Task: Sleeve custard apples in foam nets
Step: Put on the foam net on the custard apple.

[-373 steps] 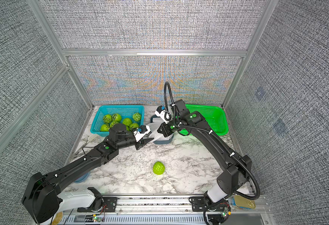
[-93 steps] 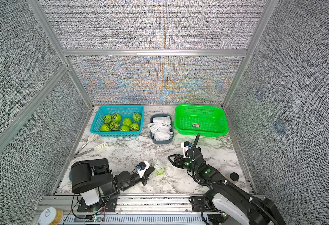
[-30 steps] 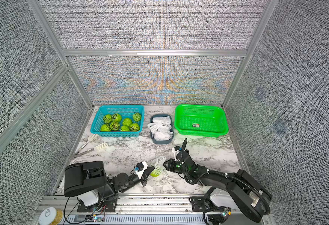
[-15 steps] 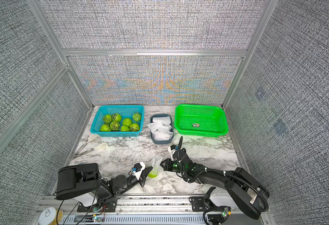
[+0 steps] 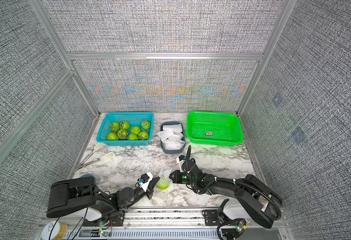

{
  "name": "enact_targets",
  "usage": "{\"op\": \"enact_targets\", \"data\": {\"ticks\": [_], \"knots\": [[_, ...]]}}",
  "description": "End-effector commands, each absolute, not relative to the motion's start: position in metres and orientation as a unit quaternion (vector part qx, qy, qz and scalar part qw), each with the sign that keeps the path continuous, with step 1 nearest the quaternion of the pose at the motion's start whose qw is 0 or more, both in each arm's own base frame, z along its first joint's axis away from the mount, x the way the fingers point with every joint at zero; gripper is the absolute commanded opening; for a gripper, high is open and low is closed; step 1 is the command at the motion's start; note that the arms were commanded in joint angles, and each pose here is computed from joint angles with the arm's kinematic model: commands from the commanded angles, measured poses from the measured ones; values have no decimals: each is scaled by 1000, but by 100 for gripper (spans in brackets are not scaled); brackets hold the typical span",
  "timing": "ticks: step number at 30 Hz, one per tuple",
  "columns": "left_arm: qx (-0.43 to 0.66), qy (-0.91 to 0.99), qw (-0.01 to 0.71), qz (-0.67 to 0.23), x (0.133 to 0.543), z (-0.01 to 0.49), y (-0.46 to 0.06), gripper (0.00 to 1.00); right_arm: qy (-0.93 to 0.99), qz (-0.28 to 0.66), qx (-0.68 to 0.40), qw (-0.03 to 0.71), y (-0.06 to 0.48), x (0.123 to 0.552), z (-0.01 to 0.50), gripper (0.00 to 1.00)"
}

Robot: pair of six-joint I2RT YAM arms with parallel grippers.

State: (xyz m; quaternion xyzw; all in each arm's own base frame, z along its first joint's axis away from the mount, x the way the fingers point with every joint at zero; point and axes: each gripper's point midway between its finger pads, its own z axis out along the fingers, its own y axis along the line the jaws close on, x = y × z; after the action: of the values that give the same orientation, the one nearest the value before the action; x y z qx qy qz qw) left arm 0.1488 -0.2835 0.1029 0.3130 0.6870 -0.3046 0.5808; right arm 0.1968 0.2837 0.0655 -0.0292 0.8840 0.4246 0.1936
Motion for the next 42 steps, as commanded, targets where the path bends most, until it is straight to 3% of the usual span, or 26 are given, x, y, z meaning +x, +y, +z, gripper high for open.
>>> {"op": "enact_targets", "data": {"ticks": [1,24,42], "knots": [[323,700,565,-295,148,93,-285,0,884,419,-29,208,281,199,66,6],[284,713,574,-285,138,90,-271,0,891,406,-37,201,284,194,51,6],[286,751,529,-272,131,72,-265,0,895,391,-47,212,286,193,52,6]]}}
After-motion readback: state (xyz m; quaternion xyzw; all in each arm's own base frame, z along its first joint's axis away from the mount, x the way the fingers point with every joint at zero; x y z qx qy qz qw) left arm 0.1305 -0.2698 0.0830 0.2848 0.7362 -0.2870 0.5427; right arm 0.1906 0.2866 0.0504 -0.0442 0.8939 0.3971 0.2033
